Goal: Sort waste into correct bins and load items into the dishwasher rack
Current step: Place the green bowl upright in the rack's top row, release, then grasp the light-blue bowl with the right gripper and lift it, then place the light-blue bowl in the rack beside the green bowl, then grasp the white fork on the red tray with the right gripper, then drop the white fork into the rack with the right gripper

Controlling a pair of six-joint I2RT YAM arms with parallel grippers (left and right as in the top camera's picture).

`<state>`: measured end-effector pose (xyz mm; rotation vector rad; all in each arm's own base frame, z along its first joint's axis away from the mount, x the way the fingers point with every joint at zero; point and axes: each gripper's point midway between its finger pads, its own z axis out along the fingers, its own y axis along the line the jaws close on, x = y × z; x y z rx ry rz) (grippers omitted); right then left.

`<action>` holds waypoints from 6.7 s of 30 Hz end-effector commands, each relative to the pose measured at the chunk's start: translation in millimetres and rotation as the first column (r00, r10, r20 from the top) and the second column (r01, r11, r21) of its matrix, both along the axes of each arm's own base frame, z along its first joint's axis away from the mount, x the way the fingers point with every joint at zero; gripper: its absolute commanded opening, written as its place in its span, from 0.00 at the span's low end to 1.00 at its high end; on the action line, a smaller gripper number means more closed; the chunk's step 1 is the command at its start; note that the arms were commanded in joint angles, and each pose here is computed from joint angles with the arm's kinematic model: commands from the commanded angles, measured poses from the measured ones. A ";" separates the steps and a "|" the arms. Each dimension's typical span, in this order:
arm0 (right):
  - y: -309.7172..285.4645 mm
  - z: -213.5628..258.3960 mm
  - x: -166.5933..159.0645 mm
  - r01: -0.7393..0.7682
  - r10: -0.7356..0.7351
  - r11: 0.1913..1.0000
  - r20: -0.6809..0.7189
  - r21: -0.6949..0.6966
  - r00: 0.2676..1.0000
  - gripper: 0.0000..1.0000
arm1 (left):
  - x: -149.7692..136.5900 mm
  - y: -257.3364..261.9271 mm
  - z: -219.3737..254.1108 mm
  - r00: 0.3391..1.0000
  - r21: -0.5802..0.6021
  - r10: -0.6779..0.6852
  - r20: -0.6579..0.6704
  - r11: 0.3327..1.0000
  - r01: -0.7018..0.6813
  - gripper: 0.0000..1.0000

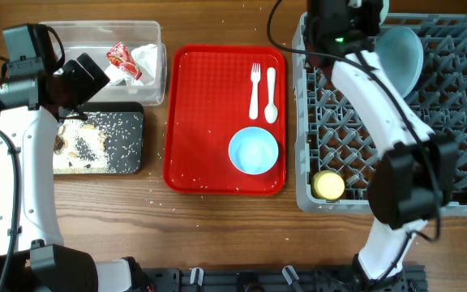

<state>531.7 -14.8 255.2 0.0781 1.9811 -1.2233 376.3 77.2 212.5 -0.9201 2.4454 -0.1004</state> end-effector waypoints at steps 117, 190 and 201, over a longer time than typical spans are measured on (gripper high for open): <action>68.9 -172.1 -193.3 0.022 0.139 0.954 -0.510 0.298 0.849 0.37 | 1.0 1.3 3.2 1.000 -0.001 0.005 0.009 1.000 -0.005 1.00; 258.5 -227.2 -54.0 0.129 0.554 0.311 -0.290 0.942 0.780 0.04 | 1.0 1.3 3.2 1.000 -0.001 0.005 0.009 1.000 -0.005 1.00; 35.4 18.1 -156.9 0.163 0.047 0.598 -0.237 0.785 0.970 0.04 | 1.0 1.3 3.2 1.000 -0.001 0.005 0.009 1.000 -0.005 1.00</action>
